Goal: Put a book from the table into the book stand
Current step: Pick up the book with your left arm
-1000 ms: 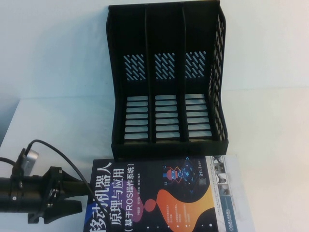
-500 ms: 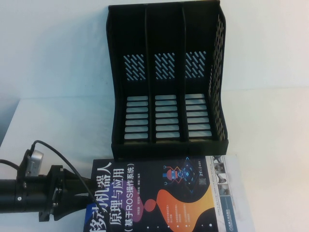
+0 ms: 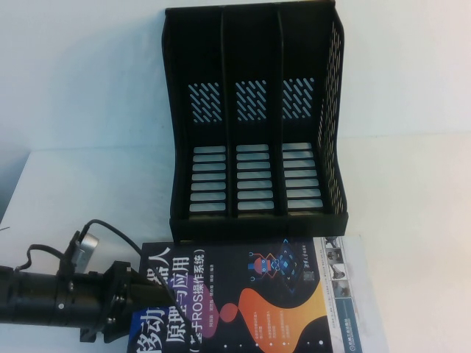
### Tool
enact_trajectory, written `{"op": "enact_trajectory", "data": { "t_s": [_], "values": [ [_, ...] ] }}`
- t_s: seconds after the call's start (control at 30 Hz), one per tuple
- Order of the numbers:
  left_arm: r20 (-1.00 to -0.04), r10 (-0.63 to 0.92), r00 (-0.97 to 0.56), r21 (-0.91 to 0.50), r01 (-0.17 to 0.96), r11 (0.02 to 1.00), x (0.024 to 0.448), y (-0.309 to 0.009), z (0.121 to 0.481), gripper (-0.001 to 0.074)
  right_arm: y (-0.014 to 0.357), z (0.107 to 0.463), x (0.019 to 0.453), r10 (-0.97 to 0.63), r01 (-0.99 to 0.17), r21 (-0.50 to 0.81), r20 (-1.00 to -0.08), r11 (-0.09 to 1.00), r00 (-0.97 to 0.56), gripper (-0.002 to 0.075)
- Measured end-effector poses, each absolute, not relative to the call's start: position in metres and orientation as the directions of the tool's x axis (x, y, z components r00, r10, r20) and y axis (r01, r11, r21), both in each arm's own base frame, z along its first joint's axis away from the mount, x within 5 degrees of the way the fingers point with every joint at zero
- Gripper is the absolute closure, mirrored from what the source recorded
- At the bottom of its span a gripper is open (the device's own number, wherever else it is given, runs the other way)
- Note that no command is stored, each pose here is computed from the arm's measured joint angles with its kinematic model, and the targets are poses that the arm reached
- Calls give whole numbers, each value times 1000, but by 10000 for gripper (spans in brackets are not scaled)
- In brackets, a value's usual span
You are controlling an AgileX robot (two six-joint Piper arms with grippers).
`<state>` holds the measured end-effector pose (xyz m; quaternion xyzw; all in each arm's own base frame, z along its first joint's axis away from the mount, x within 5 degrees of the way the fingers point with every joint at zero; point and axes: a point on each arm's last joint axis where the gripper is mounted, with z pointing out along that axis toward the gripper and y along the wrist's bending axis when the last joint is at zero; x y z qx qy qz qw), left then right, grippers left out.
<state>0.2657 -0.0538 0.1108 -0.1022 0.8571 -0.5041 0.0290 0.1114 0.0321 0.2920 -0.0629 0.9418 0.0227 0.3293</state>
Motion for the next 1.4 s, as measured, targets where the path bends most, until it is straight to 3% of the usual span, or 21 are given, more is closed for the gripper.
{"op": "enact_trajectory", "data": {
  "t_s": [0.4, 0.47, 0.63, 0.67, 0.97, 1.4],
  "values": [
    [41, -172, -984, -874, -118, 472, 264, -63, 111, 341, 33, 293, 112, -103, -136, 4, -631, 991, -769, 728],
    [43, -172, -984, -874, -120, 470, 264, -63, 111, 383, 33, 293, 112, -103, -136, 4, -631, 991, -769, 728],
    [64, -160, -985, -899, -126, 420, 263, -66, 116, 596, 33, 293, 112, -101, -134, 5, -631, 991, -769, 728],
    [66, -157, -985, -903, -126, 411, 263, -66, 117, 608, 33, 293, 112, -101, -134, 5, -631, 991, -769, 728],
    [49, -147, -988, -909, -105, 404, 262, -67, 121, 608, 33, 293, 112, -80, -118, 19, -633, 993, -770, 728],
    [-113, -114, -987, -881, 47, 470, 252, -44, 165, 620, 33, 293, 112, -79, -118, 20, -634, 993, -770, 728]
  ]
}}
